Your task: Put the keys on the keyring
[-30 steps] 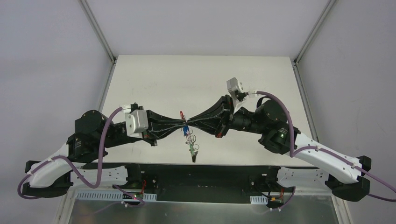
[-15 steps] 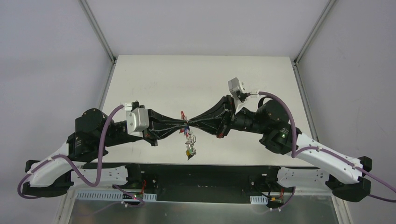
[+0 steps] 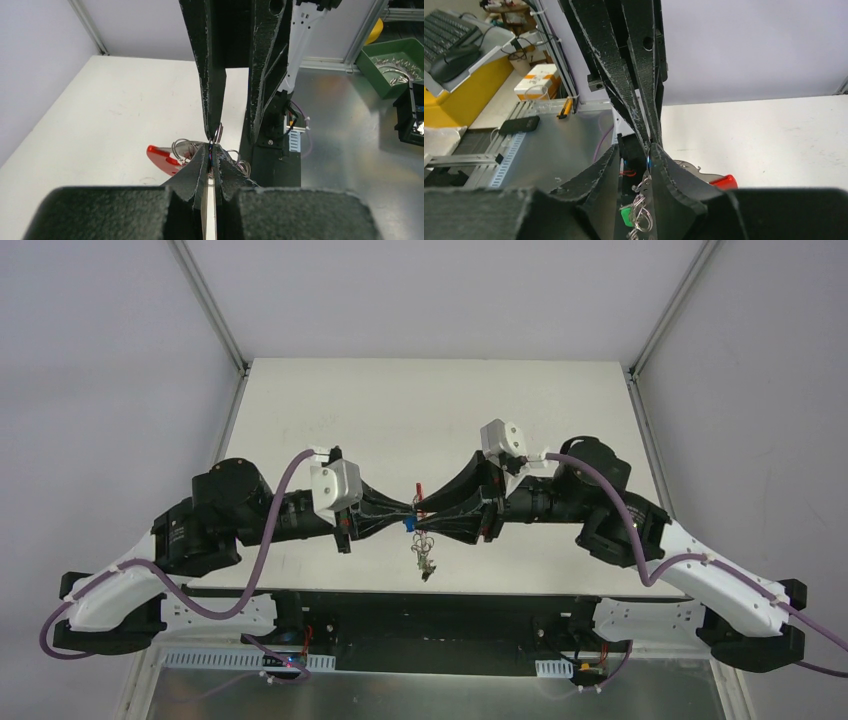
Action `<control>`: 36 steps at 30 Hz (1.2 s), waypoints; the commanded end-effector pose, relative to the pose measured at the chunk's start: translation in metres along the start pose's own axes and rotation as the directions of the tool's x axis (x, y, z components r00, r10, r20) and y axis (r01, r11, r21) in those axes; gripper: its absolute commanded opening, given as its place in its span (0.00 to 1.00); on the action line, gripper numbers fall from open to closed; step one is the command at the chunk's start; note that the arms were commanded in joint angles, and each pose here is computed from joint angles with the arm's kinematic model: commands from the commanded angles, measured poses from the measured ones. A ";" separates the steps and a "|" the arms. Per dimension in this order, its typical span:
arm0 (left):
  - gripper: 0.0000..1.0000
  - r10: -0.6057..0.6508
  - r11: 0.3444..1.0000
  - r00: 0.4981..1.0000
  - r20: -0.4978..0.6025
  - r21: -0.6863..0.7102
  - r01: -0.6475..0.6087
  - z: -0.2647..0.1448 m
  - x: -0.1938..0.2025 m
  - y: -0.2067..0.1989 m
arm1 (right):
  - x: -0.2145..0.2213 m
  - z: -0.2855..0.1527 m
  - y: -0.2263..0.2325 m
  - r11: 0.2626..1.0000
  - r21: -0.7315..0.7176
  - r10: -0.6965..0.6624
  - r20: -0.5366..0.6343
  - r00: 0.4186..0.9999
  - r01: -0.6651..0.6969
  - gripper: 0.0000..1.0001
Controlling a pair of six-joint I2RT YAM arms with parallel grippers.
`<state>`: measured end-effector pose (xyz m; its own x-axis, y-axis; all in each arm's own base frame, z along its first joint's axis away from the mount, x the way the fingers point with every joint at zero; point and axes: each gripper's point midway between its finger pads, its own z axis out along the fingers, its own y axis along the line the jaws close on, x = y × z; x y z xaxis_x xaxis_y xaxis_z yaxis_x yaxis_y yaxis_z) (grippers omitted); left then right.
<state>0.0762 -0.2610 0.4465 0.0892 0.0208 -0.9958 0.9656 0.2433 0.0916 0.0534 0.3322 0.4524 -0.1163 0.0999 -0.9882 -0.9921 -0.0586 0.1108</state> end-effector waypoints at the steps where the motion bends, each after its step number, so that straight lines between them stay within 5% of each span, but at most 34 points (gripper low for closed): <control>1: 0.00 -0.020 1.000 1.000 0.014 -0.019 0.021 -0.008 -0.013 0.002 | -0.007 -0.009 0.016 0.994 -0.072 -0.081 -0.044 0.996 0.078 0.32; 16: 0.00 -0.036 0.998 0.998 -0.059 0.058 0.039 -0.009 -0.002 -0.012 | 0.005 -0.012 0.006 0.992 -0.052 -0.120 -0.212 0.970 0.112 0.39; 36: 0.00 -0.013 0.996 0.993 -0.119 0.091 0.024 -0.010 0.004 -0.016 | 0.022 -0.005 -0.011 0.998 0.015 -0.059 -0.340 0.939 0.068 0.34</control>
<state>0.0649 -0.2578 0.4164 0.0118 0.2010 -0.9795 0.9822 0.1814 0.0490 0.0628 0.3323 0.4127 -0.0617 -0.2688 -0.9612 -0.9965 -0.0378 0.0745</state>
